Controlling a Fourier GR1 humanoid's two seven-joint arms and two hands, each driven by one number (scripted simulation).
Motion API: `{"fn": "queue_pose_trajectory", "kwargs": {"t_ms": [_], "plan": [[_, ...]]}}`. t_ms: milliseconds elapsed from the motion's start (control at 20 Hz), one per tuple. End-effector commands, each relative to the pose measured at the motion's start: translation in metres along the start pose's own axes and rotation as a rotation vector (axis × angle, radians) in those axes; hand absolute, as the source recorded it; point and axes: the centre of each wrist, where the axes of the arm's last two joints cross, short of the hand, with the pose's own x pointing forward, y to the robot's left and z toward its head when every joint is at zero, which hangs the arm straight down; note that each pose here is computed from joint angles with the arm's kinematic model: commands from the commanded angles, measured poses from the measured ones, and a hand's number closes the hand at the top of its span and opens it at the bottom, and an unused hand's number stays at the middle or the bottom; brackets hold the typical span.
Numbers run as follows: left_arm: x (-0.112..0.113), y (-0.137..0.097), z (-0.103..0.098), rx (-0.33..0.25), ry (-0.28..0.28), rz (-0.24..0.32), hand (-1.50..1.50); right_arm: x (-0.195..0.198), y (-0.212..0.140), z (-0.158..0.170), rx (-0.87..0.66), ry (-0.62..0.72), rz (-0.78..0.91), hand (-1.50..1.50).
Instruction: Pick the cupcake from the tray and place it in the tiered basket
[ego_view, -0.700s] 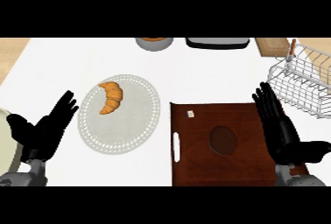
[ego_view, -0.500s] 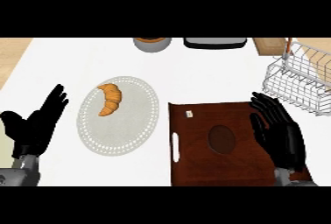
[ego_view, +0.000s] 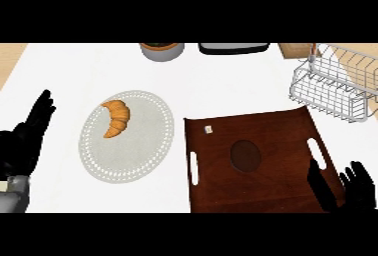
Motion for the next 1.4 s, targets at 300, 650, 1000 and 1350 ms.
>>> {"fn": "queue_pose_trajectory", "kwargs": {"t_ms": [300, 650, 1000, 1350], "plan": [[0.013, -0.026, -0.001, -0.049, -0.072, -0.045, 0.00, -0.031, -0.058, 0.098, 0.044, 0.138, 0.301, -1.50], [0.023, -0.034, -0.008, -0.084, -0.111, -0.047, 0.00, -0.015, -0.085, 0.090, 0.178, 0.257, 0.441, -1.50], [0.030, -0.053, -0.007, -0.108, -0.122, -0.044, 0.00, 0.026, -0.080, 0.051, 0.166, 0.368, 0.488, -1.50], [0.023, -0.051, -0.015, -0.089, -0.110, -0.046, 0.00, 0.067, -0.049, 0.030, 0.237, 0.508, 0.613, -1.50]]}}
